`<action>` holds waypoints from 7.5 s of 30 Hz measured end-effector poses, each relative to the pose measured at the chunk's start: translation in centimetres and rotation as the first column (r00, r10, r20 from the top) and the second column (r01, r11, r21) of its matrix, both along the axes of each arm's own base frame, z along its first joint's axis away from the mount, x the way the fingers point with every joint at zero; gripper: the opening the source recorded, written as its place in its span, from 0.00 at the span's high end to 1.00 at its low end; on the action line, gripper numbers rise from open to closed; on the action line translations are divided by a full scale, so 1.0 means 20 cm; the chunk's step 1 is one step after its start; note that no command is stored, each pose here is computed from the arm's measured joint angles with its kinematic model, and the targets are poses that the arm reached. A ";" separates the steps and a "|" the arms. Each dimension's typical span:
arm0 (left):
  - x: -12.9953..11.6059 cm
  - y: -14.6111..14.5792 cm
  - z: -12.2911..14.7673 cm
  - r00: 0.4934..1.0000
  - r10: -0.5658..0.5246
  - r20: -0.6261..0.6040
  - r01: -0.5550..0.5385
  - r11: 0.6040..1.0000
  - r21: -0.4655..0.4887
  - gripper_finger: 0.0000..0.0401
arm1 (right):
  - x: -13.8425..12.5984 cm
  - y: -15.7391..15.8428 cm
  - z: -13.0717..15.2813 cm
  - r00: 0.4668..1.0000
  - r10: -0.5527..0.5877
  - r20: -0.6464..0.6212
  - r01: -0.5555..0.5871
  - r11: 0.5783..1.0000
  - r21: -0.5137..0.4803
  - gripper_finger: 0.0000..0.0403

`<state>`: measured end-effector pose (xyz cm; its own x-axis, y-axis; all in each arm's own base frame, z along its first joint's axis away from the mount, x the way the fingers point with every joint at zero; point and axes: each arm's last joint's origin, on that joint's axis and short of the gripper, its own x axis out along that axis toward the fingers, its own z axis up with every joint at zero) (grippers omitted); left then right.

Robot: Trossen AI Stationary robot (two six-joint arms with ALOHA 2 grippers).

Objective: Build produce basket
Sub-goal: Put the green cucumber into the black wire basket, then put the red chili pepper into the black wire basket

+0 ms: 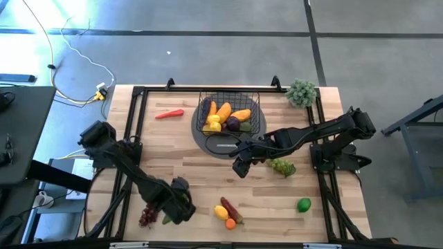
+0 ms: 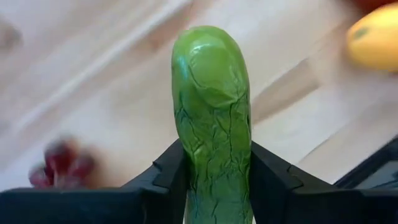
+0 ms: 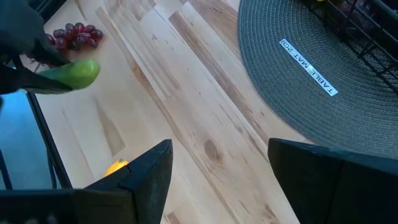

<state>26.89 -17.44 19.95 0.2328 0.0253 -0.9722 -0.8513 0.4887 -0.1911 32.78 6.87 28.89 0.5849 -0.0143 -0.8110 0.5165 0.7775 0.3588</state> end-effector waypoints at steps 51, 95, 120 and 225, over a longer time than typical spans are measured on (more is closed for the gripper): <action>-0.02 1.59 0.56 0.874 -0.075 0.480 -0.131 0.915 0.382 0.71 | -0.04 -0.51 -0.03 0.945 -0.301 -0.127 0.263 0.932 -0.251 0.39; 0.07 1.81 0.25 0.907 0.184 0.380 -0.283 0.933 0.224 0.51 | -0.09 -0.84 -0.03 0.960 -0.205 -0.192 0.126 0.924 -0.360 0.39; -0.08 1.85 0.45 0.873 0.051 0.484 -0.210 0.937 0.280 0.50 | -0.09 -0.83 -0.03 0.961 -0.220 -0.165 0.172 0.950 -0.262 0.39; -0.30 1.30 0.68 0.868 -0.420 0.265 0.306 0.872 0.381 0.50 | 0.21 0.63 -0.71 0.973 0.032 -0.229 0.068 0.905 0.419 0.39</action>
